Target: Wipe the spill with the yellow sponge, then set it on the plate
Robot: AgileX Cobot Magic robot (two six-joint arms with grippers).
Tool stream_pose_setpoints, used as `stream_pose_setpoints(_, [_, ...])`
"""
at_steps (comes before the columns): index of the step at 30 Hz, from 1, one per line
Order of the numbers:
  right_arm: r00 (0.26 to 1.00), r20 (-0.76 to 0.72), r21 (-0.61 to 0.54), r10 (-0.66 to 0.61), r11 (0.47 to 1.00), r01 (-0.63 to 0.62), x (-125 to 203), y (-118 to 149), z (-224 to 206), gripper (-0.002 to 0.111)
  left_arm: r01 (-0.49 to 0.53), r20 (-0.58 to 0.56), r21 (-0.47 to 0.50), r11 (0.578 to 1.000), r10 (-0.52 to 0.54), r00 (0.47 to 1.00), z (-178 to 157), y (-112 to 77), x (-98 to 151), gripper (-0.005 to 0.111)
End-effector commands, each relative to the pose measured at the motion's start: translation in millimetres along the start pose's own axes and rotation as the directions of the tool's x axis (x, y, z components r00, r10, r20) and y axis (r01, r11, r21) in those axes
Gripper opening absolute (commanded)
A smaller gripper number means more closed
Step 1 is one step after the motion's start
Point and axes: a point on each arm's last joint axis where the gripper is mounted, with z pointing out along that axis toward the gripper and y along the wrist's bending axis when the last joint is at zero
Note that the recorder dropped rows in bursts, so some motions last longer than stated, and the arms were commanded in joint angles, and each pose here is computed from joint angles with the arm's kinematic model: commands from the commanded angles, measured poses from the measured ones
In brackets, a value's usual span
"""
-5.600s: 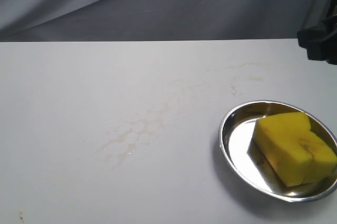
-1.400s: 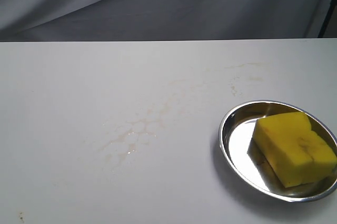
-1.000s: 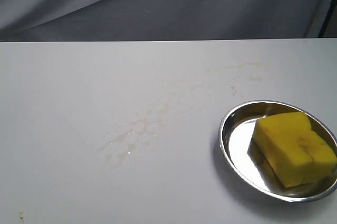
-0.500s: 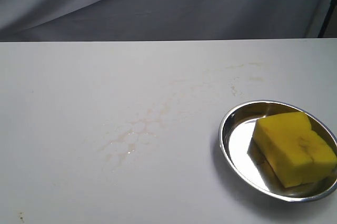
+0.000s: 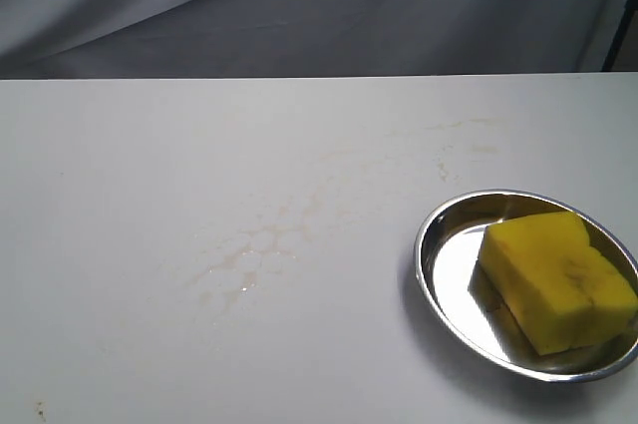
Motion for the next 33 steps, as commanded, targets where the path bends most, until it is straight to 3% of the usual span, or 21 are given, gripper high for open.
stream_pose_setpoints(1, [0.997,0.009,0.007,0.073,0.997,-0.073,23,3,1,0.0,0.0,0.012,0.0,1.0,0.0,1.0,0,0.0,0,0.0])
stream_pose_setpoints(9, [0.995,0.032,0.008,0.091,0.996,-0.091,50,6,-12,0.0,0.0,0.012,0.0,1.0,0.0,1.0,0,0.0,0,0.0])
stream_pose_setpoints(33, [0.949,-0.314,-0.008,0.03,0.999,-0.034,82,9,-17,0.0,0.0,0.012,0.0,1.0,0.0,1.0,0,0.0,0,0.0])
